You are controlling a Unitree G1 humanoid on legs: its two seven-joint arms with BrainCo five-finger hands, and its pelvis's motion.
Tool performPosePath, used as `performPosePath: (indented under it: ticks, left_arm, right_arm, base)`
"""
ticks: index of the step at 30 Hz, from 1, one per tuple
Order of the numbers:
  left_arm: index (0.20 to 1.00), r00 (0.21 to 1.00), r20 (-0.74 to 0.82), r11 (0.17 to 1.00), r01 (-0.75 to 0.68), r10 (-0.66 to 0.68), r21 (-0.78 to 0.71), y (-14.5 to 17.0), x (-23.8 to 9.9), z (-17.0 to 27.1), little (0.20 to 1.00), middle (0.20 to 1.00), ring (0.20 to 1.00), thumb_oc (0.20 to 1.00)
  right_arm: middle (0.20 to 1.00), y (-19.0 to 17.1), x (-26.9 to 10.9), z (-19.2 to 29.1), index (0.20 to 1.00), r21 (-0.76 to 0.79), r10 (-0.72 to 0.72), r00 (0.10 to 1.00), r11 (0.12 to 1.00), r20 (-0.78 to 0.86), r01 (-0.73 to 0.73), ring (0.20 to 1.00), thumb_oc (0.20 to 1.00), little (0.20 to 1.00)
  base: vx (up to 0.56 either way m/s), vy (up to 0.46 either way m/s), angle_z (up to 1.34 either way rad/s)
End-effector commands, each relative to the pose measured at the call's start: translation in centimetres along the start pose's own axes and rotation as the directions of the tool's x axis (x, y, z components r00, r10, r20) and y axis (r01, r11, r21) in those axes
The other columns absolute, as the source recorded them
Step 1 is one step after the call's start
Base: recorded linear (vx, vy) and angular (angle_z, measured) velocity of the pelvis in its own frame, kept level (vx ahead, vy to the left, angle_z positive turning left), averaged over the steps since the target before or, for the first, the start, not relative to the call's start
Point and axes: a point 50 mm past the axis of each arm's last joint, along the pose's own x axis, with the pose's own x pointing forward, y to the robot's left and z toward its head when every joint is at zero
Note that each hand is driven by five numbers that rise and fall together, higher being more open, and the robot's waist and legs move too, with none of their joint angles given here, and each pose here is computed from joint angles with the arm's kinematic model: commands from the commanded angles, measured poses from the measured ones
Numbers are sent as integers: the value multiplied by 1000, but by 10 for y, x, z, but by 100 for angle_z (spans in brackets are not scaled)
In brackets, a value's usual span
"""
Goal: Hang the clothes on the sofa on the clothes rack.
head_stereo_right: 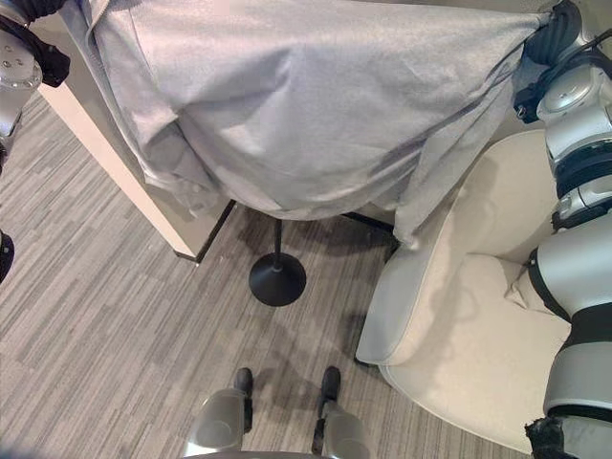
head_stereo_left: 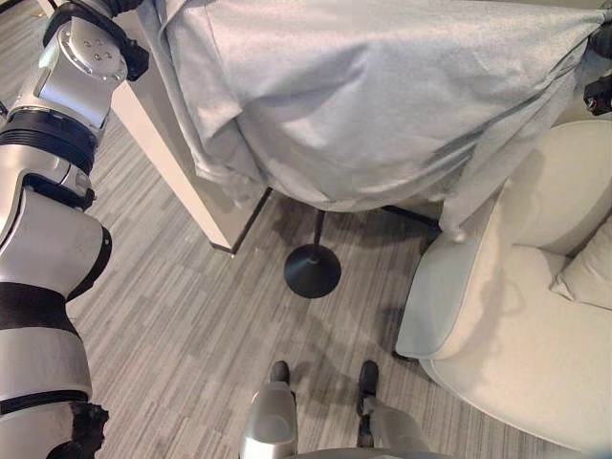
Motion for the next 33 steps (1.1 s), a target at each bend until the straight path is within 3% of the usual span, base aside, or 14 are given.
performPosePath:
  ticks: [1, 8, 12, 16, 18, 24, 31, 32, 33]
  left_arm:
    - [200, 974, 71, 976, -213, 216, -46, 77, 15, 44, 200, 200, 200, 200]
    - [200, 980, 40, 981, -193, 193, -18, 71, 13, 31, 200, 200, 200, 200]
    - [200, 991, -16, 991, -135, 135, 6, 51, 9, 10, 200, 200, 200, 200]
    - [200, 994, -75, 997, -80, 81, 4, 29, 4, -10, 200, 200, 200, 200]
    - [200, 991, -134, 1000, -23, 21, -17, 5, -5, -30, 200, 200, 200, 200]
    - [200, 965, -246, 995, 84, -93, -47, -40, -29, -70, 200, 200, 200, 200]
    - [200, 951, -250, 979, 147, -180, -144, -78, -57, -89, 200, 200, 200, 200]
    - [489, 952, -235, 973, 158, -195, -166, -82, -60, -88, 489, 489, 489, 489]
    - [1000, 954, -223, 970, 161, -200, -182, -86, -62, -87, 1000, 1000, 1000, 1000]
  right_arm:
    - [200, -69, 4, 10, 200, 23, -194, 981, 981, -5, 194, 200, 200, 200]
    - [200, -51, 4, 7, 200, 7, -126, 992, 992, 16, 126, 200, 200, 200]
    - [200, -13, 1, 1, 200, -128, 23, 999, 992, 30, -19, 200, 200, 200]
    - [200, 22, -5, -11, 200, -153, 119, 993, 981, -2, -118, 200, 200, 200]
    - [200, 64, -16, -18, 200, -105, 222, 975, 969, -25, -223, 200, 200, 200]
    - [200, 139, -47, -26, 200, 1, 412, 911, 911, -28, -412, 200, 200, 200]
    - [200, 178, -80, -30, 200, 134, 506, 861, 851, 49, -508, 200, 200, 200]
    - [200, 178, -82, -33, 200, 146, 509, 859, 848, 52, -510, 200, 200, 200]
    - [460, 180, -85, -36, 460, 160, 512, 858, 843, 54, -513, 460, 460, 460]
  base:
    - [32, 27, -3]
    - [25, 18, -1]
    - [34, 17, -6]
    - [-6, 11, -8]
    - [-41, 4, -6]
    - [-48, 10, -2]
    - [-10, 3, 0]
    - [0, 0, 0]
    - [0, 4, -4]
